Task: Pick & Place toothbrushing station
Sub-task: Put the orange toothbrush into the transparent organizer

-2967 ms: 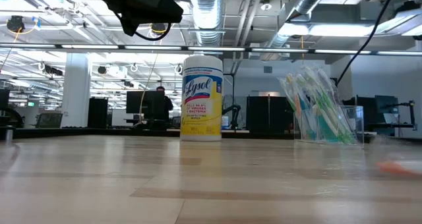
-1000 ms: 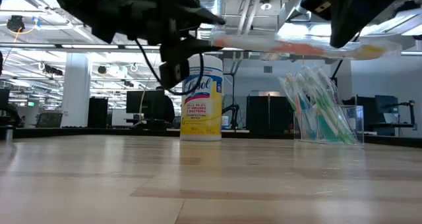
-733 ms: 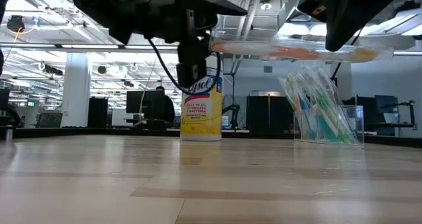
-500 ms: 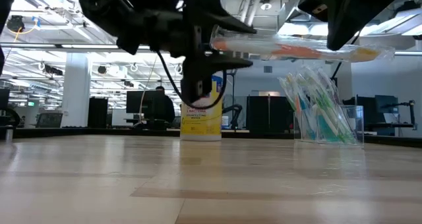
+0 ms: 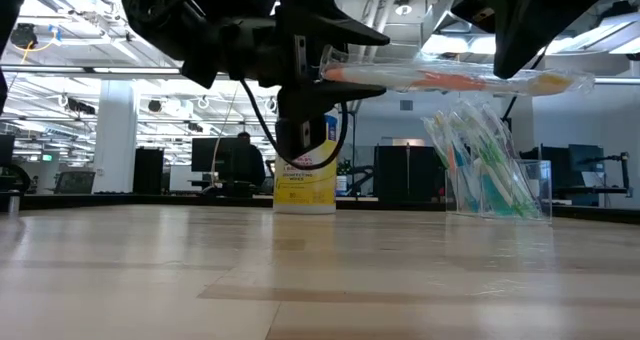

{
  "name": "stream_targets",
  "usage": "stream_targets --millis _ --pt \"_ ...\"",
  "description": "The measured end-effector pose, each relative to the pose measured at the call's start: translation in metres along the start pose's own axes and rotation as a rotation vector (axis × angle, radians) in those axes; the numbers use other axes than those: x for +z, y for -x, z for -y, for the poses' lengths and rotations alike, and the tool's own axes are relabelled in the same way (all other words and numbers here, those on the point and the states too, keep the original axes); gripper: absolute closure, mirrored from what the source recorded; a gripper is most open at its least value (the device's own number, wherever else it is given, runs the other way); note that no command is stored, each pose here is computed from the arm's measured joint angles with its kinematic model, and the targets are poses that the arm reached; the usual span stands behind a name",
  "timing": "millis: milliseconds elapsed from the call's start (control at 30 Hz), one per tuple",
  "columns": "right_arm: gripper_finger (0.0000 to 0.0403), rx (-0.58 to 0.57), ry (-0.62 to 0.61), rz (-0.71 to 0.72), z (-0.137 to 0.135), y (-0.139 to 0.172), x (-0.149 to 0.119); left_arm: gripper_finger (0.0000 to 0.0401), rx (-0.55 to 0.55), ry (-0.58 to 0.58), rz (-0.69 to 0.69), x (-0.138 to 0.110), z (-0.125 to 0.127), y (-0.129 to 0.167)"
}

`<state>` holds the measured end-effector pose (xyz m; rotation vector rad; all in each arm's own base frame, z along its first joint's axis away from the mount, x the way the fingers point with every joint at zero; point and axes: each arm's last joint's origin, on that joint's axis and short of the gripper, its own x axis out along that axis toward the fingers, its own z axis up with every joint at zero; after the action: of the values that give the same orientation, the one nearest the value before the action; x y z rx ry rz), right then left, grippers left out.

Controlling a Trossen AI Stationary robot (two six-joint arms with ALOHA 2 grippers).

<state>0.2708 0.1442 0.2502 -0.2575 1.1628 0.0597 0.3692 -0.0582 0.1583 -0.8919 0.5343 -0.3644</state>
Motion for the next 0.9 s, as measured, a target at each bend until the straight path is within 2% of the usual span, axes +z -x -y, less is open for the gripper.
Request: stream_targets --millis 467,900 --pt "0.0403 -0.023 -0.006 0.007 0.009 -0.002 0.003 0.0255 -0.005 0.007 -0.008 0.000 0.000 0.000" --pt "0.0403 -0.021 0.005 0.064 0.011 0.008 0.014 0.0303 0.028 0.023 -0.034 -0.003 -0.003 0.000"
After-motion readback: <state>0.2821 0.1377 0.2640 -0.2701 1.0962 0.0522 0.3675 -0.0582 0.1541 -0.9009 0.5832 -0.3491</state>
